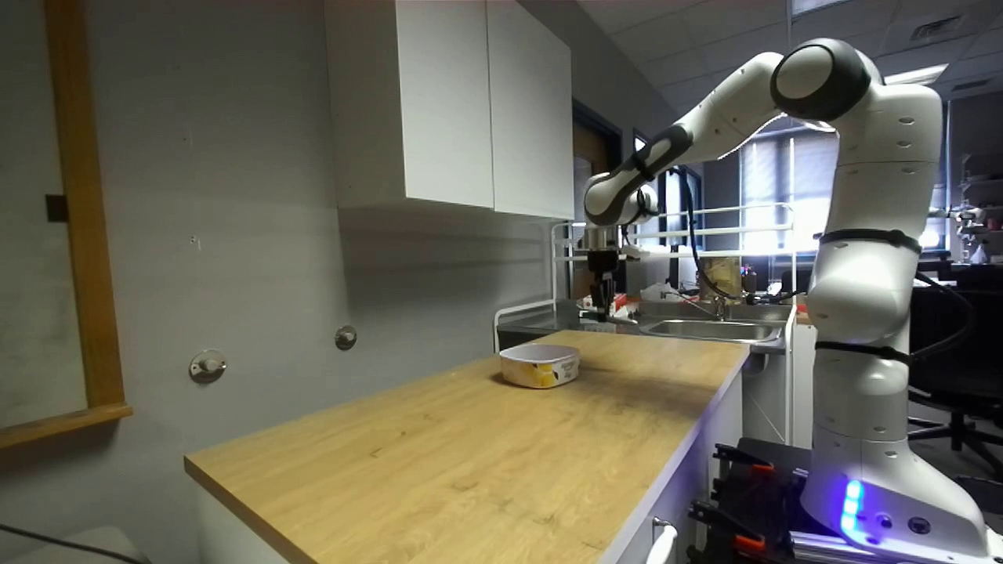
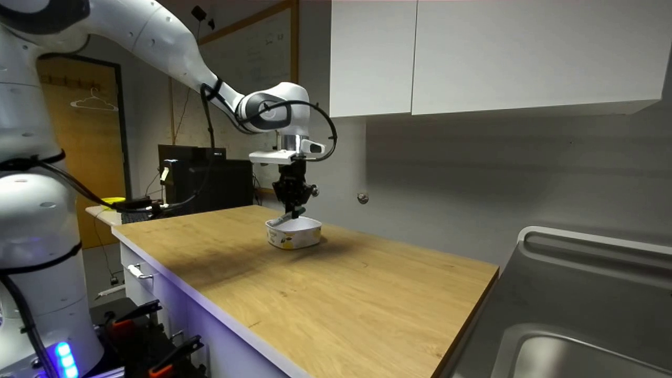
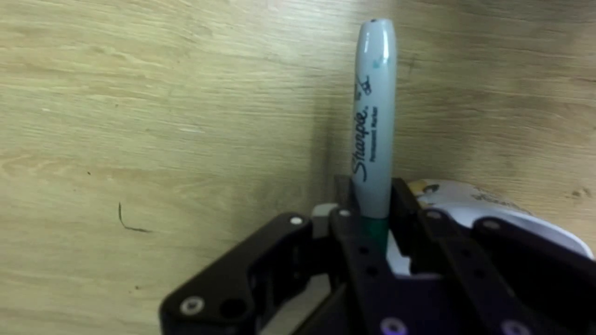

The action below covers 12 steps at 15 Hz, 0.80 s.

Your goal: Put the pen in the bowl

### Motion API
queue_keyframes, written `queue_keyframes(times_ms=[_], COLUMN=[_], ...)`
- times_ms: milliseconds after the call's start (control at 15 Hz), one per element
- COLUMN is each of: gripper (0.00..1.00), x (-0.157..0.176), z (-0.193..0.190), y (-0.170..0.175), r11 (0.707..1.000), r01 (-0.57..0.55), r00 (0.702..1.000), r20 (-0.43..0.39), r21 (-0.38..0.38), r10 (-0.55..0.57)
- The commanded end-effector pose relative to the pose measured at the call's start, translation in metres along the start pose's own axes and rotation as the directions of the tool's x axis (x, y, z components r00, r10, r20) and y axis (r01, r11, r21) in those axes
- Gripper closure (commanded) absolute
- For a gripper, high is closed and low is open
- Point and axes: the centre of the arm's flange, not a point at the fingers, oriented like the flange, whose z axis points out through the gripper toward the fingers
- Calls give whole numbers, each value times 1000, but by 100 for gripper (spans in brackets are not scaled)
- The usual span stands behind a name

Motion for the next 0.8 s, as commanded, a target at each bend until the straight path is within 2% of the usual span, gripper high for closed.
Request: queue_keyframes(times_ms=[0,400,733], gripper=[90,90,90], x=[2,36,81], z=[-30,-41,-45], y=[-48,-110,-141], r11=[999,993,986], r01=[33,106,145], r00=[999,994,989], r20=[-27,-32,4], r21=[-19,-60,-85], r10=[-34,-108,-145])
